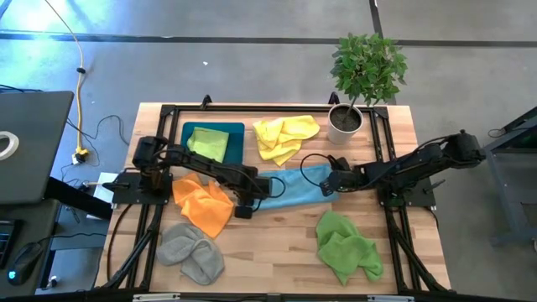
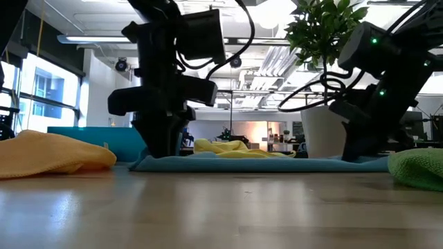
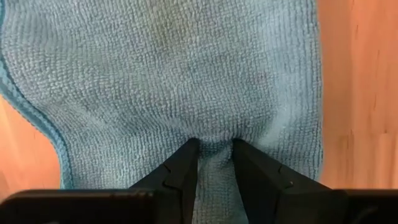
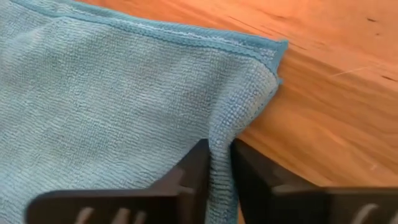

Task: Fold microfiber towels
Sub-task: Fold the blue microfiber cloth

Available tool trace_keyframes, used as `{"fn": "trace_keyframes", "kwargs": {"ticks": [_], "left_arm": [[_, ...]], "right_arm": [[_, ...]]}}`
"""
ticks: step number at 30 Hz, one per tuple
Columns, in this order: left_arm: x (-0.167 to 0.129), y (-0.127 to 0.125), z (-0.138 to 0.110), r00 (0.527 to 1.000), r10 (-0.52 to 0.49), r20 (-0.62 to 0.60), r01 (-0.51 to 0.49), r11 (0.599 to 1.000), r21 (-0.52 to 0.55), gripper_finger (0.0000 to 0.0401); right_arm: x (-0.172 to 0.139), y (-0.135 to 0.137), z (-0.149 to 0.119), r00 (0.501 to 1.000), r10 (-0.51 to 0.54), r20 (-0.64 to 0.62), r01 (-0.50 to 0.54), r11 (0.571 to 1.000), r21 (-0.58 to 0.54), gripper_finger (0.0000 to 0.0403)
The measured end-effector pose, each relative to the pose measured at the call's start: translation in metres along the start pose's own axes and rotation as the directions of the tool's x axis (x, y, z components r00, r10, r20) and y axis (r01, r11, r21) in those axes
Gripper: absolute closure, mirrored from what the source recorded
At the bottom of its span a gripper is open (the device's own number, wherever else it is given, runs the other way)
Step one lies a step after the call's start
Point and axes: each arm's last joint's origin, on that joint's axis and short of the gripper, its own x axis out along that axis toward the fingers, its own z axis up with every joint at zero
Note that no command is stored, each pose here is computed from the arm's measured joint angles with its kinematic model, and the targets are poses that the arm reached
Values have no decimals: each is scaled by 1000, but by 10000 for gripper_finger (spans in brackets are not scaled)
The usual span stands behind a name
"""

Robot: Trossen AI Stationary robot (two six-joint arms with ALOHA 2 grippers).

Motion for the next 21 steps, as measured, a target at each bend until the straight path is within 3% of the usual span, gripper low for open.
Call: {"fn": "trace_keyframes", "kwargs": {"ticks": [5, 13, 17, 21], "left_arm": [[-5, 1, 5, 1000, 6, 5, -6, 1000, 0, 307], [-11, 3, 6, 998, 63, -24, -63, 998, 10, 307], [-12, 3, 3, 996, 69, -50, -69, 998, 11, 307], [-12, 3, 1, 995, 69, -71, -68, 998, 13, 307]], "right_arm": [[-1, -2, -1, 1000, -18, -16, 18, 1000, -26, 395], [-5, -7, -2, 992, -98, -81, 89, 991, -101, 401], [-16, -6, 2, 963, -224, -151, 194, 962, -191, 402], [-38, -3, 13, 902, -375, -212, 315, 910, -270, 402]]}}
